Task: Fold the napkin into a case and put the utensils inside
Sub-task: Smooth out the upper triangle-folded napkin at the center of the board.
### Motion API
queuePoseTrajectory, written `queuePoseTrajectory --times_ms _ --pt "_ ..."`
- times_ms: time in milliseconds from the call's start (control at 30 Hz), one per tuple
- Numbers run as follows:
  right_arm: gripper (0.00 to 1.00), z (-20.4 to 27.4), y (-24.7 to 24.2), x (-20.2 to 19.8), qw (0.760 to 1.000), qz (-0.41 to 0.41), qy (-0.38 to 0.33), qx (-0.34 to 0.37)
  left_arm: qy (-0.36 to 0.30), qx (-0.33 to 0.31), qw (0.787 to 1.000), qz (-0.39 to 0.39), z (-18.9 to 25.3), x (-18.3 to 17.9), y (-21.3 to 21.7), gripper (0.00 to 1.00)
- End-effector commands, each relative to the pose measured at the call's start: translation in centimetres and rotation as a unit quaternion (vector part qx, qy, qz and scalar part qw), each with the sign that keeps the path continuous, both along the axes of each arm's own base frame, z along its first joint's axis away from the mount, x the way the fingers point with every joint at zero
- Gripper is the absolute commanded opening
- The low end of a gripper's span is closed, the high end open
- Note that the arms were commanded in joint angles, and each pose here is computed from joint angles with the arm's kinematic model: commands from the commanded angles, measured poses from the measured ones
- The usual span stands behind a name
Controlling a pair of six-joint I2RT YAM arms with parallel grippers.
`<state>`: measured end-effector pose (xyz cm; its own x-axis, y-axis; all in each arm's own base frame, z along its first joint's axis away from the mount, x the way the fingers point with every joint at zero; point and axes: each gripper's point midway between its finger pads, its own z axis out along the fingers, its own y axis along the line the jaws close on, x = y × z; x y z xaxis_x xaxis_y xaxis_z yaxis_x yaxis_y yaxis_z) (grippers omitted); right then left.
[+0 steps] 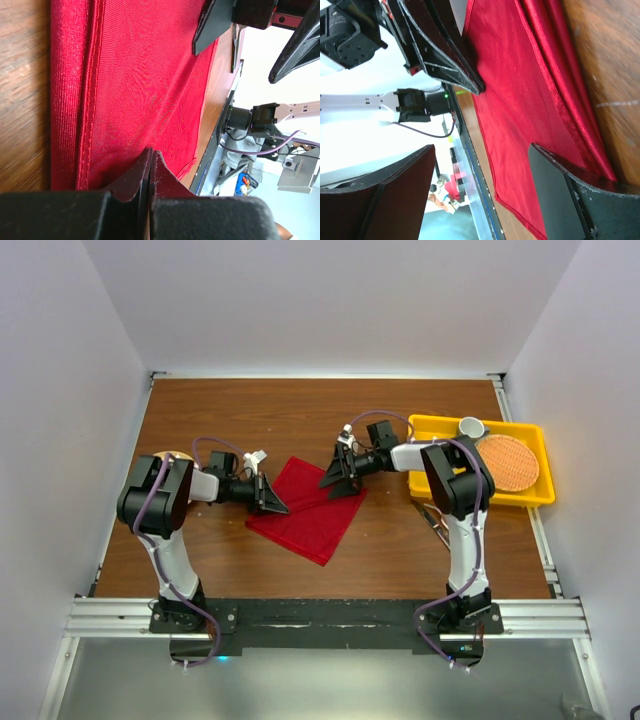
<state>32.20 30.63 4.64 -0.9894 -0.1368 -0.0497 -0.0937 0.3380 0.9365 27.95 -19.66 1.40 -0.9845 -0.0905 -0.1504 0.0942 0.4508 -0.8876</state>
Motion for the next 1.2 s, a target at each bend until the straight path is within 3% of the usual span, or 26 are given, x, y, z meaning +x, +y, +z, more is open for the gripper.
queuePoseTrajectory --times_ms 0,233,300,467,567,1167 --pt "0.80 -3.3 -1.8 -0.3 0.999 -0.007 0.007 -0.051 -0.004 0.046 0.999 0.013 -2.0 0.3 1.1 0.00" --pt "0.79 -4.3 -2.4 0.3 0.998 -0.002 -0.014 -0.066 -0.012 0.032 0.999 0.011 -1.7 0.6 1.2 0.00" --pt "0.78 -4.6 -2.5 0.4 0.997 -0.004 -0.016 -0.071 -0.040 0.017 0.999 -0.004 -0.5 1.2 0.9 0.00" --pt "0.77 -5.3 -2.8 0.3 0.996 -0.008 -0.018 -0.089 -0.117 -0.049 0.990 -0.056 5.3 0.9 -0.8 0.14" --pt "0.77 -5.5 -2.9 0.5 0.995 -0.010 -0.020 -0.095 -0.126 -0.064 0.987 -0.074 7.0 -0.2 -1.4 0.17" --pt "0.72 -6.3 -3.2 0.3 0.993 -0.003 -0.026 -0.116 0.024 0.000 1.000 -0.017 -1.4 -3.5 2.8 0.14"
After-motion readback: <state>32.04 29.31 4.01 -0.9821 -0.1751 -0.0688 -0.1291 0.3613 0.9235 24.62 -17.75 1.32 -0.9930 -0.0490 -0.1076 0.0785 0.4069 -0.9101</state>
